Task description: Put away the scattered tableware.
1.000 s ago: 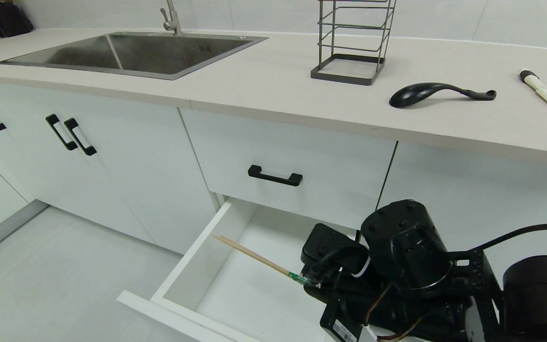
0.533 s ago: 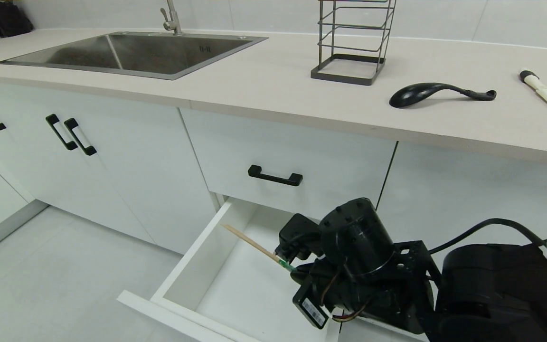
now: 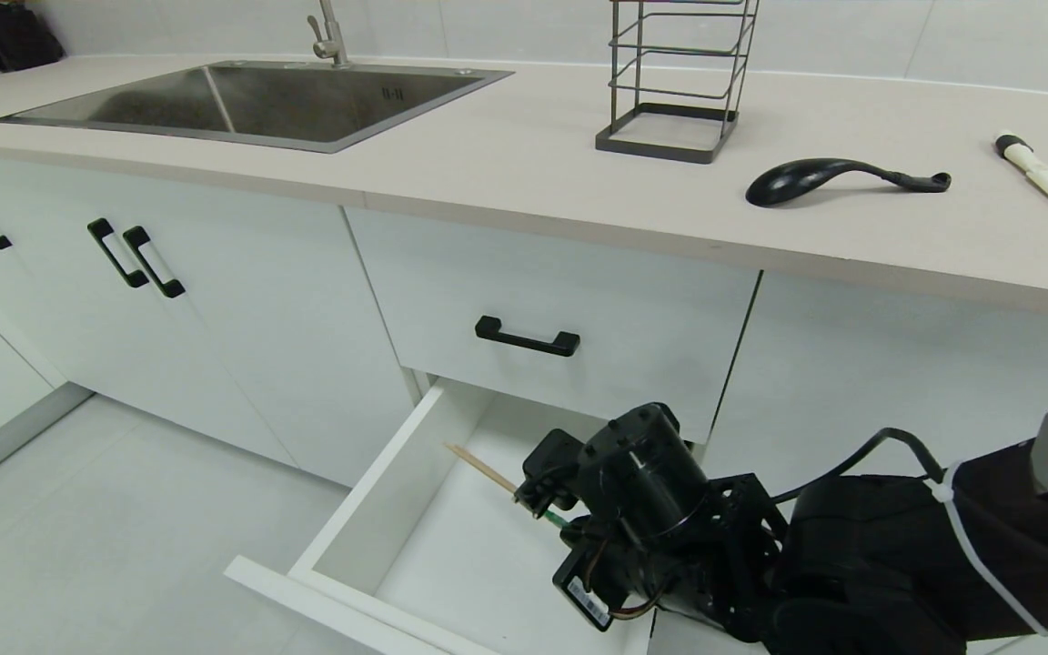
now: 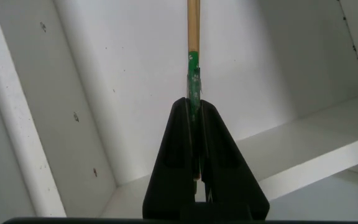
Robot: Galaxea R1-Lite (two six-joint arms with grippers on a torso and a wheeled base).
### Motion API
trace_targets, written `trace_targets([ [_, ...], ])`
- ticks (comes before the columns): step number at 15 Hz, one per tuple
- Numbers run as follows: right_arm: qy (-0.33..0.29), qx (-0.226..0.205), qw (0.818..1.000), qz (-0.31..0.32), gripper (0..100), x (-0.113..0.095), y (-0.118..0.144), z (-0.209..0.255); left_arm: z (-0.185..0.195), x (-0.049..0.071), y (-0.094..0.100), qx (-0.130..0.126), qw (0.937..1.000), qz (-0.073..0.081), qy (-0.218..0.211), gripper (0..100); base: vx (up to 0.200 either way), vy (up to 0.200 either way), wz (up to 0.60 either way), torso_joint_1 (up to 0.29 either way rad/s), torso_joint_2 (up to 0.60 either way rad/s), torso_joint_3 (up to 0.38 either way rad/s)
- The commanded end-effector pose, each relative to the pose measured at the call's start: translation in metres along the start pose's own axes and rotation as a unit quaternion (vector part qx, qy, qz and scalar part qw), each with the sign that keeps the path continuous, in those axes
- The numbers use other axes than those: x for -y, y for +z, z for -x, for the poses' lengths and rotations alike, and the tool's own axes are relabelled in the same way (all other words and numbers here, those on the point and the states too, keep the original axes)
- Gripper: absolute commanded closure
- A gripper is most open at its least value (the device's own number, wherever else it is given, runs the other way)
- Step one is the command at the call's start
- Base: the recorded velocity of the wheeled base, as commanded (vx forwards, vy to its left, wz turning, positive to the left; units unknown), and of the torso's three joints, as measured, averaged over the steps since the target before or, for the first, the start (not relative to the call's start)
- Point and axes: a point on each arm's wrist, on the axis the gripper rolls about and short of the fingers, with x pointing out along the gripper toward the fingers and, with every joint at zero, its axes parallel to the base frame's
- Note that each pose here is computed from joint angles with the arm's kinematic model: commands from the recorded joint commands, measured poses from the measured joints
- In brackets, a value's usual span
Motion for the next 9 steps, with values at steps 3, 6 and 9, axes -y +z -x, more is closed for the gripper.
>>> trace_targets([
  [3, -0.001, 0.001, 1.0, 0.005, 100, -0.004, 0.006, -0.02, 0.0, 0.0, 0.0, 0.0, 1.0, 0.0, 0.0, 0, 0.0, 0.0, 0.0, 0.0, 0.0, 0.0],
  [6, -0.012, -0.018, 1.0, 0.01, 100, -0.007, -0.002, -0.033, 0.0, 0.0, 0.0, 0.0, 1.0, 0.0, 0.0, 0, 0.0, 0.0, 0.0, 0.0, 0.0, 0.0],
  [9, -0.018, -0.023, 1.0, 0.01, 100, -0.009, -0.001, -0.049, 0.0, 0.0, 0.0, 0.0, 1.0, 0.0, 0.0, 0, 0.0, 0.0, 0.0, 0.0, 0.0, 0.0],
])
